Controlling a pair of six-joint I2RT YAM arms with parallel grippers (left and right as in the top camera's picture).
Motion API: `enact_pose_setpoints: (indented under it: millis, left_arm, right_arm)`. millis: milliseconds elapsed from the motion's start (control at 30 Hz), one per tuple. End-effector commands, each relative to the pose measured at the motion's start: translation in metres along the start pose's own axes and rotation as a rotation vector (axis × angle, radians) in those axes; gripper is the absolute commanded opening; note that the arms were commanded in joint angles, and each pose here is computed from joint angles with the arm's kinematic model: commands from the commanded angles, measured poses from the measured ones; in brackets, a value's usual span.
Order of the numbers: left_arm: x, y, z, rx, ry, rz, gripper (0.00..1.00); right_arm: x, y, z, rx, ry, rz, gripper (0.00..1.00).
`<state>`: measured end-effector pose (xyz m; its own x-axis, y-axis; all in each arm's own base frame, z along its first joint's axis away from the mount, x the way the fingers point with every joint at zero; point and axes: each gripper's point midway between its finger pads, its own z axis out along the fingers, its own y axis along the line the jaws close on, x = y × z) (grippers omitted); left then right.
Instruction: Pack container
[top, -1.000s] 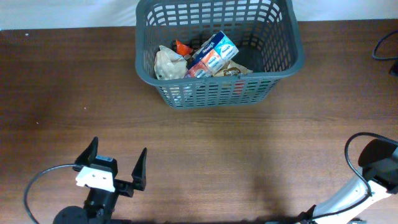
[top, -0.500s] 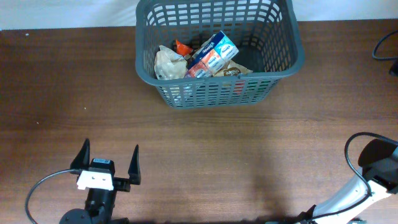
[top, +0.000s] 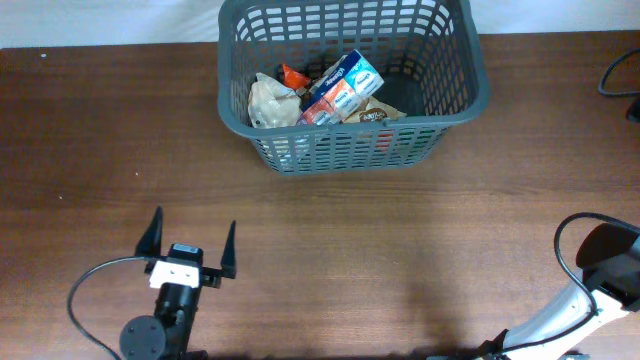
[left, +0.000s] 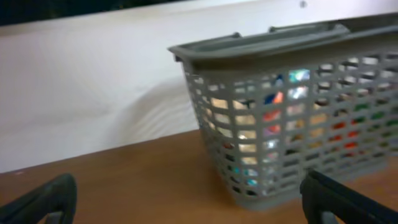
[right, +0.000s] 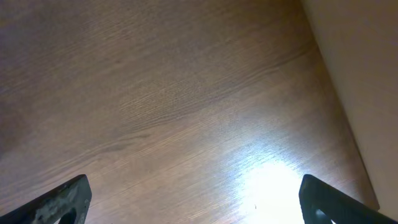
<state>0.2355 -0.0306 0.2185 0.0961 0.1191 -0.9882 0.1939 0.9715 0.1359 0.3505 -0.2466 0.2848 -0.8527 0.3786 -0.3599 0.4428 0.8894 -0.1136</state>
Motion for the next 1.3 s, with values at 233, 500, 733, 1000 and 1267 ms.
enact_pose_setpoints:
  millis: [233, 500, 733, 1000, 1267]
  left_arm:
    - [0.03, -0.011, 0.003, 0.047, 0.045, 0.004, 0.99]
    - [0.056, -0.01, 0.003, 0.031, 0.123, -0.015, 0.99]
    - [0.056, -0.007, 0.003, 0.012, 0.125, -0.014, 0.99]
    - [0.057, -0.007, 0.003, 0.012, 0.126, -0.014, 0.99]
    - [0.056, -0.007, 0.003, 0.012, 0.125, -0.014, 0.99]
  right_arm:
    - [0.0, 0.001, 0.003, -0.007, 0.007, 0.005, 0.99]
    - [0.0, 0.001, 0.003, -0.007, 0.007, 0.005, 0.99]
    - [0.0, 0.001, 0.003, -0.007, 0.007, 0.005, 0.99]
    - [0.0, 0.001, 0.003, -0.007, 0.007, 0.005, 0.99]
    - [0.0, 0.001, 0.003, -0.007, 0.007, 0.005, 0.99]
